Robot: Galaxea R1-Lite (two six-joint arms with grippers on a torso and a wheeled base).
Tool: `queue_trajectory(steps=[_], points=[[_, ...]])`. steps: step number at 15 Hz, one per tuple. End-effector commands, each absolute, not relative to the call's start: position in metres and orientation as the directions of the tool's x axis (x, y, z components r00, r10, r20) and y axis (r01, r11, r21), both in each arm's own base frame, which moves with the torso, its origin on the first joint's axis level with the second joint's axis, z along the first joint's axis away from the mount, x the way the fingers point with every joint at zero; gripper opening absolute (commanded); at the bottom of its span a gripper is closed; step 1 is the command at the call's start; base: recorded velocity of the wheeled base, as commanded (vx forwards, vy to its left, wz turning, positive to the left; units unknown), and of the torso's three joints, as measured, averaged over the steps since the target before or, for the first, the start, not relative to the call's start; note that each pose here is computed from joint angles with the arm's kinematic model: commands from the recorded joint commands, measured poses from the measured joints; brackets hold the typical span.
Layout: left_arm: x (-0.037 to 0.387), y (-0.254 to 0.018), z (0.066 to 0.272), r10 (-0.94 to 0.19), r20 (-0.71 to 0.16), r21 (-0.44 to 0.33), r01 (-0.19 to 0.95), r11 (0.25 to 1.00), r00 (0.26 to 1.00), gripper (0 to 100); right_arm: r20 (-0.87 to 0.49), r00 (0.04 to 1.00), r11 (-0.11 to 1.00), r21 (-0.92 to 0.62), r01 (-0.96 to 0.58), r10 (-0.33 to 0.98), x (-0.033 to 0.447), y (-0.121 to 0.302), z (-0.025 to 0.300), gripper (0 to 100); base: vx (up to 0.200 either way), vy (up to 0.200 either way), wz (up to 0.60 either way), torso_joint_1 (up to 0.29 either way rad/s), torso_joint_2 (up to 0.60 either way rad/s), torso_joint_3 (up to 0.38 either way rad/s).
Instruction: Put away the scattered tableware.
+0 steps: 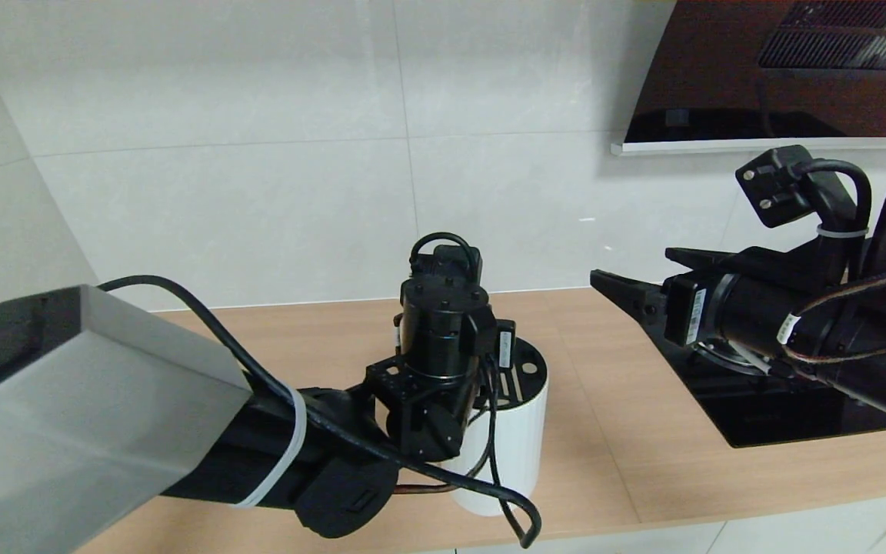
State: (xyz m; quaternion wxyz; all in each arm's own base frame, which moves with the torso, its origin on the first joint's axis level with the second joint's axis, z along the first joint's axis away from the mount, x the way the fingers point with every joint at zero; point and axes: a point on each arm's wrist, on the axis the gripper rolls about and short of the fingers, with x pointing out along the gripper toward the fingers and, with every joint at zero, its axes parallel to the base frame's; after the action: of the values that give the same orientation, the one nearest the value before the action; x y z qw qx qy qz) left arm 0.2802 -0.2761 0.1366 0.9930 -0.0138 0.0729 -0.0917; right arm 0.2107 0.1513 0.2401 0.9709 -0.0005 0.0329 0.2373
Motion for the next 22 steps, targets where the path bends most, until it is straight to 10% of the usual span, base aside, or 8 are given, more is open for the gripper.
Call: queue_trajectory(steps=[1,2,3,9,12,17,22], points=[[0.281,-0.277,0.132,-0.182,-0.152,-0.034,0.179,0.983,0.972,0,-0.067,0.885,0.887,0.014,-0.461,0.461,0.211,0.152,0.239,100,0.000,0.000,0.00,0.000,0.00,0.000],[0.281,-0.277,0.132,-0.179,-0.151,-0.034,0.176,0.984,0.972,0,-0.067,0.885,0.887,0.014,-0.461,0.461,0.211,0.152,0.239,100,0.000,0.000,0.00,0.000,0.00,0.000],[0.281,-0.277,0.132,-0.179,-0.150,-0.035,0.176,0.984,0.972,100,-0.067,0.885,0.887,0.014,-0.461,0.461,0.211,0.152,0.239,100,0.000,0.000,0.00,0.000,0.00,0.000],[0.277,-0.277,0.136,-0.186,-0.145,-0.039,0.182,0.983,0.972,100,-0.070,0.884,0.887,0.013,-0.462,0.462,0.211,0.152,0.238,100,0.000,0.000,0.00,0.000,0.00,0.000],[0.258,-0.263,0.177,-0.235,-0.028,-0.172,0.227,0.959,0.972,100,-0.061,0.885,0.887,0.015,-0.462,0.462,0.211,0.152,0.240,100,0.000,0.000,0.00,0.000,0.00,0.000],[0.187,-0.147,0.243,-0.403,0.152,-0.219,0.428,0.877,0.902,100,0.009,0.913,0.913,0.023,-0.408,0.408,0.195,0.126,0.255,100,0.000,0.000,0.00,0.000,0.00,0.000],[0.115,-0.045,0.240,-0.207,0.126,-0.203,0.229,0.952,0.970,100,0.074,0.970,0.971,0.033,-0.236,0.233,0.135,0.052,0.243,100,0.000,0.000,0.00,0.000,0.00,0.000]])
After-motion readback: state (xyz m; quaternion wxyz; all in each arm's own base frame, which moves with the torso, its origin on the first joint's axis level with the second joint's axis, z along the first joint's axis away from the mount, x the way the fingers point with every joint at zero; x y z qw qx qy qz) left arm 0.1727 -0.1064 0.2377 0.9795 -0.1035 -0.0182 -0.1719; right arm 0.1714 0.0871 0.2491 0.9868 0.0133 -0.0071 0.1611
